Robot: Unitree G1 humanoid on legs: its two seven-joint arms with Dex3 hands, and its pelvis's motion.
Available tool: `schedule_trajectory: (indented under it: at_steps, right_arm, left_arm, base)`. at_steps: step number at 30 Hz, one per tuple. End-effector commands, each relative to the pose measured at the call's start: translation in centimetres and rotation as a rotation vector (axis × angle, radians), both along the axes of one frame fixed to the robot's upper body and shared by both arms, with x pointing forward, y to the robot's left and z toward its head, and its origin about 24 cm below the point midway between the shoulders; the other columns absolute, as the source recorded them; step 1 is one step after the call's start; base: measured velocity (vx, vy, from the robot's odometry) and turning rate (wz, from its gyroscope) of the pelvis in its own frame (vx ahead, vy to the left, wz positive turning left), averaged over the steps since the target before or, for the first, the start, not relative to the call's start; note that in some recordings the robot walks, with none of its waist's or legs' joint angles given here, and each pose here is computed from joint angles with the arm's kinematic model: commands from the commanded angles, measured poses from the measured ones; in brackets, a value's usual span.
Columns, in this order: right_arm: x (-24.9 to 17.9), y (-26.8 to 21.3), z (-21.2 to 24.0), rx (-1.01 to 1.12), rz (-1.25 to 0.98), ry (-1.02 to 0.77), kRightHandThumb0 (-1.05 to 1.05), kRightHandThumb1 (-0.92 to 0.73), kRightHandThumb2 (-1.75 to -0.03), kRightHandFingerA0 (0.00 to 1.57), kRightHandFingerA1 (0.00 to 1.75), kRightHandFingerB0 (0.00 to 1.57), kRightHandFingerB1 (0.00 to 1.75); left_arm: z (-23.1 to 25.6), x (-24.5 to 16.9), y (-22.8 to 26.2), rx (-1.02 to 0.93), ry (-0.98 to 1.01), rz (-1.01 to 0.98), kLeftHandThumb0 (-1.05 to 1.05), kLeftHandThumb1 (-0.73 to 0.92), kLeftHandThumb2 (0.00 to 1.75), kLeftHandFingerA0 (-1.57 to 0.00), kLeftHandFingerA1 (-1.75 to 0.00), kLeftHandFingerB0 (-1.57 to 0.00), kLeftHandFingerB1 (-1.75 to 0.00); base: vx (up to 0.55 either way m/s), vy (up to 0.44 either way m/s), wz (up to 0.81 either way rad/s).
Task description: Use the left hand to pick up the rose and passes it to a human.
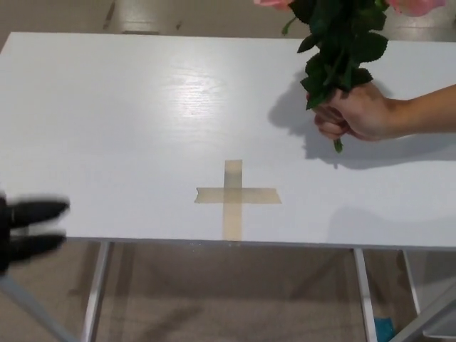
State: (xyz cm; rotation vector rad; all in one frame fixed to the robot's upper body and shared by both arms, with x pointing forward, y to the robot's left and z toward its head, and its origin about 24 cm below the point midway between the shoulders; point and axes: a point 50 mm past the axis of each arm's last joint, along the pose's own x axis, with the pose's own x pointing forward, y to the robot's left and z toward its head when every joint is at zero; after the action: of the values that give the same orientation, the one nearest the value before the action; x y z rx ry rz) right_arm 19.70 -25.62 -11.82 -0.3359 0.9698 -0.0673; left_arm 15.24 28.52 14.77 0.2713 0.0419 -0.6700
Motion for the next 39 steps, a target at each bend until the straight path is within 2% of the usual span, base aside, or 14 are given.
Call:
schedule_trajectory:
  at_steps: [1, 2, 3, 10, 11, 12, 13, 14, 28, 30, 31, 33, 34, 39]
  right_arm:
    - [-1.8, -0.7, -0.7, -0.009, -0.007, 0.061, -0.55, -0.80, -0.64, 0.62, 0.57, 0.48, 0.38]
    - [-2.1, -0.7, -0.8, -0.011, -0.003, 0.069, -0.55, -0.80, -0.64, 0.62, 0.57, 0.48, 0.38]
    - [-2.3, -0.7, -0.9, -0.010, -0.003, 0.073, -0.55, -0.80, -0.64, 0.62, 0.57, 0.48, 0.38]
    - [-5.5, -0.4, -2.3, -0.009, -0.009, 0.146, -0.55, -0.80, -0.64, 0.62, 0.57, 0.49, 0.38]
    - [-6.2, -0.2, -2.6, -0.008, -0.008, 0.160, -0.54, -0.80, -0.64, 0.62, 0.57, 0.50, 0.38]
    - [-6.4, -0.2, -2.7, -0.008, -0.008, 0.164, -0.54, -0.80, -0.64, 0.62, 0.57, 0.50, 0.38]
    - [-6.6, -0.1, -2.7, -0.007, -0.008, 0.168, -0.54, -0.80, -0.64, 0.62, 0.57, 0.50, 0.38]
    - [-6.6, -0.1, -2.7, -0.009, -0.007, 0.169, -0.54, -0.80, -0.64, 0.63, 0.58, 0.50, 0.38]
    - [-10.4, 0.0, -3.8, 0.002, -0.007, 0.241, -0.56, -0.79, -0.64, 0.63, 0.58, 0.46, 0.36]
    - [-10.4, 0.0, -3.8, 0.002, -0.007, 0.240, -0.56, -0.79, -0.64, 0.63, 0.58, 0.46, 0.36]
    - [-11.2, 0.4, -4.0, 0.007, -0.003, 0.251, -0.57, -0.63, -0.99, 0.56, 0.66, 0.33, 0.51]
    - [-11.4, 0.4, -4.0, 0.009, -0.007, 0.246, -0.58, -0.63, -0.98, 0.56, 0.66, 0.31, 0.50]
    - [-11.4, 0.3, -4.0, 0.010, -0.012, 0.243, -0.59, -0.63, -0.98, 0.56, 0.65, 0.30, 0.49]
    - [-11.4, 0.3, -4.0, 0.017, -0.020, 0.233, -0.59, -0.63, -0.98, 0.55, 0.65, 0.28, 0.49]
  left_arm:
    - [-5.6, -4.3, 0.1, -0.129, 0.174, -0.008, -0.27, 0.15, 0.80, -0.11, -0.51, -0.11, -0.49]
    - [-7.0, -4.7, 0.2, -0.133, 0.216, 0.042, -0.27, 0.15, 0.80, -0.11, -0.51, -0.11, -0.49]
    - [-8.3, -4.7, 0.5, -0.124, 0.240, 0.088, -0.59, 0.42, 0.54, -0.27, -0.31, -0.30, -0.31]
    - [-17.2, -5.0, 2.1, 0.163, 0.437, 0.465, -0.66, 0.44, 0.80, -0.33, -0.45, -0.36, -0.45]
    - [-18.4, -5.2, 2.3, 0.227, 0.466, 0.511, -0.63, 0.53, 0.57, -0.40, -0.34, -0.43, -0.34]
    - [-19.1, -5.1, 2.4, 0.257, 0.481, 0.535, -0.63, 0.55, 0.58, -0.41, -0.34, -0.44, -0.34]
    - [-19.9, -4.9, 2.4, 0.293, 0.498, 0.563, -0.63, 0.55, 0.58, -0.41, -0.34, -0.44, -0.34]
    - [-20.7, -4.6, 2.5, 0.320, 0.520, 0.596, -0.65, 0.46, 0.84, -0.35, -0.47, -0.35, -0.46]
    - [-27.7, -5.4, 2.0, 0.368, 0.888, 0.950, -0.71, 0.50, 0.85, -0.36, -0.48, -0.28, -0.43]
    - [-27.9, -5.5, 2.0, 0.373, 0.893, 0.960, -0.71, 0.50, 0.85, -0.36, -0.48, -0.28, -0.43]
    - [-28.3, -7.4, 2.0, 0.398, 0.923, 0.983, -0.61, 0.48, 0.89, -0.41, -0.54, -0.23, -0.44]
    - [-28.3, -8.6, 2.4, 0.412, 0.945, 0.897, -0.61, 0.48, 0.90, -0.41, -0.54, -0.22, -0.44]
    - [-28.3, -8.9, 2.5, 0.412, 0.956, 0.849, -0.71, 0.59, 0.63, -0.43, -0.37, -0.33, -0.33]
    - [-28.0, -8.8, 2.8, 0.401, 0.948, 0.778, -0.74, 0.60, 0.65, -0.39, -0.37, -0.29, -0.32]
  base:
    - [0.00, 0.000, 0.00]
    - [0.00, 0.000, 0.00]
    - [0.00, 0.000, 0.00]
    - [0.00, 0.000, 0.02]
    - [0.00, 0.000, 0.00]
    - [0.00, 0.000, 0.00]
    - [0.00, 0.000, 0.00]
    - [0.00, 0.000, 0.00]
    - [0.00, 0.000, 0.00]
    - [0.00, 0.000, 0.00]
    - [0.00, 0.000, 0.00]
    - [0.00, 0.000, 0.00]
    - [0.00, 0.000, 0.00]
    - [0.00, 0.000, 0.00]
